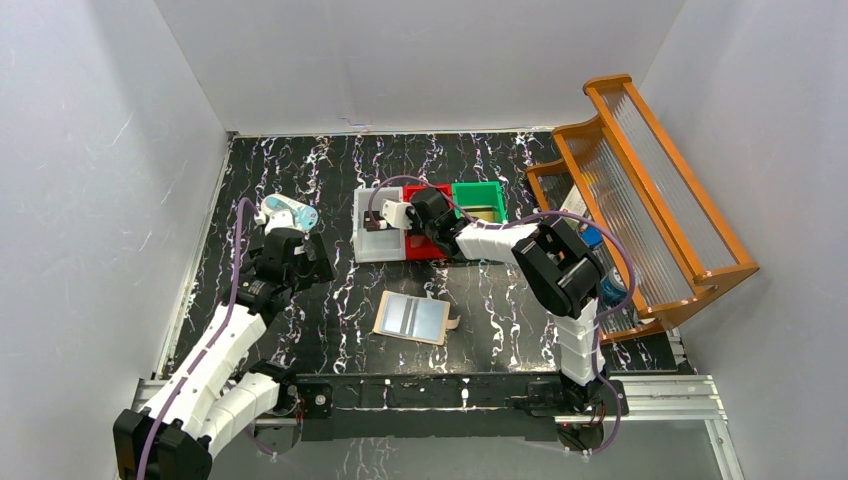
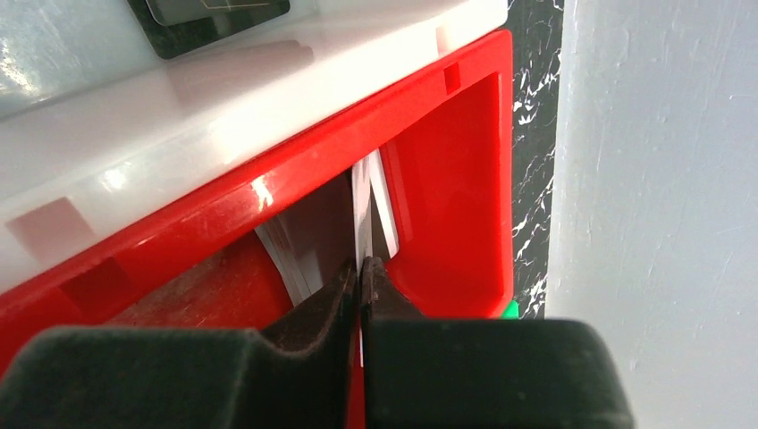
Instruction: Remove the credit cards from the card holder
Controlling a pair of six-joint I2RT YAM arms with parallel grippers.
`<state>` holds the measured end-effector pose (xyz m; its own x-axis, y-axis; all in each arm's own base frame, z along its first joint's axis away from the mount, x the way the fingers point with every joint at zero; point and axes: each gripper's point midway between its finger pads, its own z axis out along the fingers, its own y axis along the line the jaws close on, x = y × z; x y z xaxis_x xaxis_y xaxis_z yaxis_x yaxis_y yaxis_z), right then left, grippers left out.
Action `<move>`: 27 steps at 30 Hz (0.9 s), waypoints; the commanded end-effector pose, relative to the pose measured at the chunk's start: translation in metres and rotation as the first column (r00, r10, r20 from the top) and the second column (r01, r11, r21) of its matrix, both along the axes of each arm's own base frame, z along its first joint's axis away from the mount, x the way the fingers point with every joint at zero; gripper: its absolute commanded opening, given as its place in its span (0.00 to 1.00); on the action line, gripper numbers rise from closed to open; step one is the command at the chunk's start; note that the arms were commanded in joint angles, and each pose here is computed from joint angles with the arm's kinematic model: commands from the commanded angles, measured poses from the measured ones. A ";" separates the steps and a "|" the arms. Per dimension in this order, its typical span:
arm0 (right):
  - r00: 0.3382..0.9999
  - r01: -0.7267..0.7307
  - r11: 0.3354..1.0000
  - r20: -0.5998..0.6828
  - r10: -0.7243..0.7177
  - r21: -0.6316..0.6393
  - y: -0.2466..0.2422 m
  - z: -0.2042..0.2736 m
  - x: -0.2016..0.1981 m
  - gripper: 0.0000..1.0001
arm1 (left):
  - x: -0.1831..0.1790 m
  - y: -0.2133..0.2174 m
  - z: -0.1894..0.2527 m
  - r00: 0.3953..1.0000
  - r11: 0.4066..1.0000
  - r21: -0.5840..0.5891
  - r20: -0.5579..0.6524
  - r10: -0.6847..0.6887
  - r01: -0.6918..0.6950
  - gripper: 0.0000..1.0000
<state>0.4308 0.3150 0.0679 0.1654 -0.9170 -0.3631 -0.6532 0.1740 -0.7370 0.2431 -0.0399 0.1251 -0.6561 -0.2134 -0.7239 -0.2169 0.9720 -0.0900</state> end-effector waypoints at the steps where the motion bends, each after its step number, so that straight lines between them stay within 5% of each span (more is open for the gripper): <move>1: 0.998 0.002 0.998 0.070 -0.006 0.055 0.010 0.029 0.016 0.16 | 0.003 -0.001 0.001 1.000 1.000 -0.003 -0.001 -0.005 0.005 0.98; 21: 0.998 0.018 0.980 0.059 -0.030 0.200 0.001 0.072 -0.006 0.42 | 0.003 -0.002 0.001 1.000 1.000 -0.006 -0.001 -0.013 0.013 0.98; 27: 0.997 0.057 0.930 0.019 -0.068 0.364 0.001 0.097 -0.021 0.44 | 0.002 -0.003 0.000 1.000 1.000 -0.008 -0.005 -0.016 0.016 0.98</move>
